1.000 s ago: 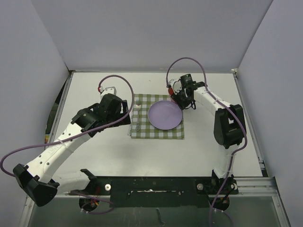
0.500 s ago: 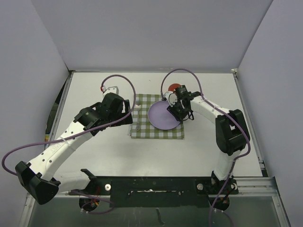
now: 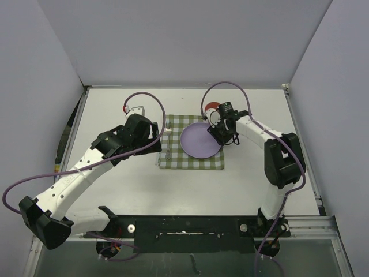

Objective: Set the dinner table for one person
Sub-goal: Adjust the plate on the napkin.

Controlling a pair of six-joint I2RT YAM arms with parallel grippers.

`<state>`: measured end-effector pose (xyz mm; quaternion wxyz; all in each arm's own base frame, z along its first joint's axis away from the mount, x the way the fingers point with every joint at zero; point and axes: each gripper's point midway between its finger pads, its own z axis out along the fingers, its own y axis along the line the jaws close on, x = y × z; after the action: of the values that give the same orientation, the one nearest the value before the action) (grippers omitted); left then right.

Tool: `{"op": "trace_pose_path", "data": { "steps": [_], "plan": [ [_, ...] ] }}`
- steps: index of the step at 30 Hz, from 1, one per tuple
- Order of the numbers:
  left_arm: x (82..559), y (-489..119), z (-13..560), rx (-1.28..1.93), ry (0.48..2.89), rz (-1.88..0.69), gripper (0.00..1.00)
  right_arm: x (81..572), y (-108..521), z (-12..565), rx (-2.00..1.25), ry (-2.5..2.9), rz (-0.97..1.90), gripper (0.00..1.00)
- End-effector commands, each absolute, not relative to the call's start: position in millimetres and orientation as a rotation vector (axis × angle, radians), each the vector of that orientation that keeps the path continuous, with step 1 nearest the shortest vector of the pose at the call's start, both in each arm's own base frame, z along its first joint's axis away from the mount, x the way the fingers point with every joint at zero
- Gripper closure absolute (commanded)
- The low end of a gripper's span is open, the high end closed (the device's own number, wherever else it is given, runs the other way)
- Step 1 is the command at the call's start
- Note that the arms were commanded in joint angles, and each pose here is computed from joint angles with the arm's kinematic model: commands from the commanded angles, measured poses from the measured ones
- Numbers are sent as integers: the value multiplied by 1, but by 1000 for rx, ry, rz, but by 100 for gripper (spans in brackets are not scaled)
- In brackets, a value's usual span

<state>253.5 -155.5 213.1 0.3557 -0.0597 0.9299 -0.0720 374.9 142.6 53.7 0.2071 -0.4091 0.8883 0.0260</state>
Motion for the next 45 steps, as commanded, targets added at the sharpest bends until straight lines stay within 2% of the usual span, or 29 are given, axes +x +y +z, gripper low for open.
{"op": "trace_pose_path", "data": {
  "steps": [1,22,23,26,37,42,45],
  "plan": [
    [264,-165,224,-166,2353,-245,2,391,150,62,-1116,2413,99,65],
    [260,-166,218,-161,2375,-253,2,392,147,48,-1115,2420,115,65],
    [260,-167,219,-159,2376,-254,2,392,148,48,-1117,2419,120,66],
    [262,-169,218,-155,2378,-255,2,392,148,49,-1118,2416,119,79],
    [264,-174,213,-156,2385,-271,2,389,151,47,-1142,2413,150,83],
    [263,-174,213,-166,2382,-278,2,388,157,51,-1151,2403,165,96],
    [264,-176,211,-168,2384,-291,2,387,165,56,-1174,2388,167,98]
  ]
}}
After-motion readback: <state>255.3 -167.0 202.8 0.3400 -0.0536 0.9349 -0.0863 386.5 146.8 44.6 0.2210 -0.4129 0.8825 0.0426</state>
